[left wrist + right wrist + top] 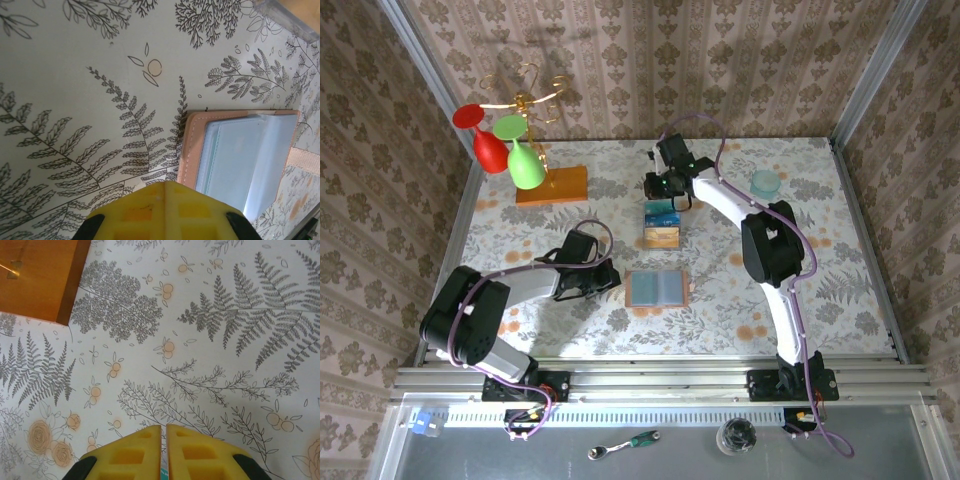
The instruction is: Take the credit cards out of the card holder
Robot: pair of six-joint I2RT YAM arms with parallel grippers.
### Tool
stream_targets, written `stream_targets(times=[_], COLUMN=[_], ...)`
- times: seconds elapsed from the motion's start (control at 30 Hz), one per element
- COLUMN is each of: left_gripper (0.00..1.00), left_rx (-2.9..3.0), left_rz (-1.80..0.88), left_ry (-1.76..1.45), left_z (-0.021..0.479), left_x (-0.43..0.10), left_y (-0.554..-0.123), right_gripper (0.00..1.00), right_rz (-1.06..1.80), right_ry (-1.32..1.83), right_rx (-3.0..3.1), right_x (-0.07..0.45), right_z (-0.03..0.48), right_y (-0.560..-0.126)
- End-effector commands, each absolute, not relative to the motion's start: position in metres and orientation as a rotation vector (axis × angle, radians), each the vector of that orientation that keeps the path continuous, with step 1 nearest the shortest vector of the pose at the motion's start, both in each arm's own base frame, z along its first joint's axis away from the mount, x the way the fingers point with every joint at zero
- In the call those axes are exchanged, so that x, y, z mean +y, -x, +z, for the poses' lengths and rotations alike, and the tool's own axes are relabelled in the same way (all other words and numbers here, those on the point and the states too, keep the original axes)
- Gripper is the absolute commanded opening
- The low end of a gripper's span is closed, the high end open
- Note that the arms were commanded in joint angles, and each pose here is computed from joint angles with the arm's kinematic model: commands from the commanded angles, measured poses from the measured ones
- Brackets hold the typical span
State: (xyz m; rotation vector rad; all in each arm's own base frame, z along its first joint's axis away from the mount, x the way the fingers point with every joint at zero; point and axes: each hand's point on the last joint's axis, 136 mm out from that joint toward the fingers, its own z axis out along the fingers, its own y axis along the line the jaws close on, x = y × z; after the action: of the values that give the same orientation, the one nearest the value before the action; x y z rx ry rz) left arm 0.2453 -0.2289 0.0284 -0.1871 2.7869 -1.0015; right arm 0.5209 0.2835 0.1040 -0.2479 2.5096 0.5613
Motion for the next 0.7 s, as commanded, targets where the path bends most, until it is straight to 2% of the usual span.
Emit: stream_targets(times=[0.0, 0.23, 0.67], left_gripper=[0.01, 0.01, 0.01], left_rx=[2.772, 2.772, 2.766], left_rz=[-1.005, -1.007, -1.008], left_ry=[0.200, 0.200, 0.203], left_z=[0.031, 0.031, 0.033], left_x=[-0.226, -0.225, -0.225], left_y=[-0.246, -0.245, -0.245], right_gripper=[0.13, 0.13, 0.13], right_rz=[0.592, 0.593, 0.602], right_ry=[0.232, 0.230, 0.254], right_rx=[2.545, 2.542, 2.465], right_x=[0.283, 0.281, 0.281], right_z=[0.091, 0.092, 0.138], right_y=[-0.512, -0.509, -0.509])
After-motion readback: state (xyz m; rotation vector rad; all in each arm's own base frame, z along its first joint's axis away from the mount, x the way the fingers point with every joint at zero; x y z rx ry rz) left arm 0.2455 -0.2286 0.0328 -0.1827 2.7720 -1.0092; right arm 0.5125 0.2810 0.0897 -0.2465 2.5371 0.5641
